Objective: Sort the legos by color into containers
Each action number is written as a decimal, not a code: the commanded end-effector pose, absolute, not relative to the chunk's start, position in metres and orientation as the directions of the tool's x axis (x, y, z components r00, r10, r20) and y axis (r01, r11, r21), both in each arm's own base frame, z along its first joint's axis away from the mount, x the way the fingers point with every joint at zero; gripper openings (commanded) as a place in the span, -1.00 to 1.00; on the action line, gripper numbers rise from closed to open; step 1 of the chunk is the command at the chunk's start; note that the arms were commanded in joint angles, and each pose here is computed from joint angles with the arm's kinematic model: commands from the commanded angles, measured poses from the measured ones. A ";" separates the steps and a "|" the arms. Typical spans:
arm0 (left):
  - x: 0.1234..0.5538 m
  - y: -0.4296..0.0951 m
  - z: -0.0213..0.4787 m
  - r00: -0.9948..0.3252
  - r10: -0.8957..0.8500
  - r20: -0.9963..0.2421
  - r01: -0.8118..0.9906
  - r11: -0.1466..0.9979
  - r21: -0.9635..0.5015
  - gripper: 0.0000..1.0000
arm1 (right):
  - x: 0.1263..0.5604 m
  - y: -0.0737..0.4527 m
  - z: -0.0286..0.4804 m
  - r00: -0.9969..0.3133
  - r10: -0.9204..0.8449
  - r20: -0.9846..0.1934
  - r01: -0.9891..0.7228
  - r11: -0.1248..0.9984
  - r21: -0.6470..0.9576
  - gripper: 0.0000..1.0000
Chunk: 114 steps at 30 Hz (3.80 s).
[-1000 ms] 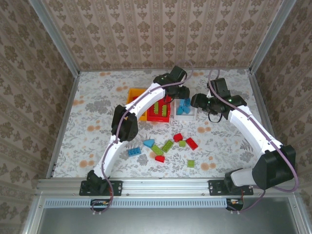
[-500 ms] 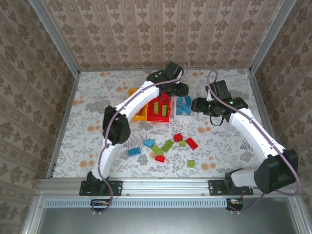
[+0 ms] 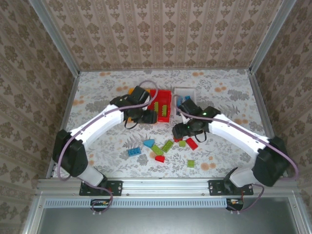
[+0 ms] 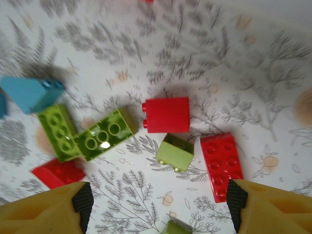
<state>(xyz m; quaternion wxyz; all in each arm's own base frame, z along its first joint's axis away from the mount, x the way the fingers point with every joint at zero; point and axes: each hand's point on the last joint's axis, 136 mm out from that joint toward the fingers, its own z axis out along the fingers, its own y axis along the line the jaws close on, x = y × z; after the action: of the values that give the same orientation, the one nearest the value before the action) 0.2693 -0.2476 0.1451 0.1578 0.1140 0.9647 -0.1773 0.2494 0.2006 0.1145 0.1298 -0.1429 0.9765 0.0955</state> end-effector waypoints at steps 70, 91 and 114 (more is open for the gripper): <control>0.215 -0.148 0.156 -0.919 -0.004 -0.395 0.115 0.955 -0.275 0.25 | 0.420 0.425 0.193 -0.713 -0.309 -0.630 -0.558 0.793 0.243 0.26; 0.200 -0.299 0.109 -0.780 0.562 -0.275 0.619 0.757 -0.207 0.33 | 0.267 0.183 0.151 -0.882 -0.030 -0.470 -0.217 0.912 0.348 0.46; 0.182 -0.345 0.027 -0.676 0.735 -0.047 0.734 0.667 -0.128 0.05 | 0.233 0.120 0.150 -0.925 0.169 -0.341 0.013 0.909 0.417 0.54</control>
<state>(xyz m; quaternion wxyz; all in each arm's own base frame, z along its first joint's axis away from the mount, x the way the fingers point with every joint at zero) 0.1857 -0.3430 0.0258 0.0006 0.3891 0.9187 -0.0677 0.2343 0.1167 0.1500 0.2003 0.0364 0.9593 0.1958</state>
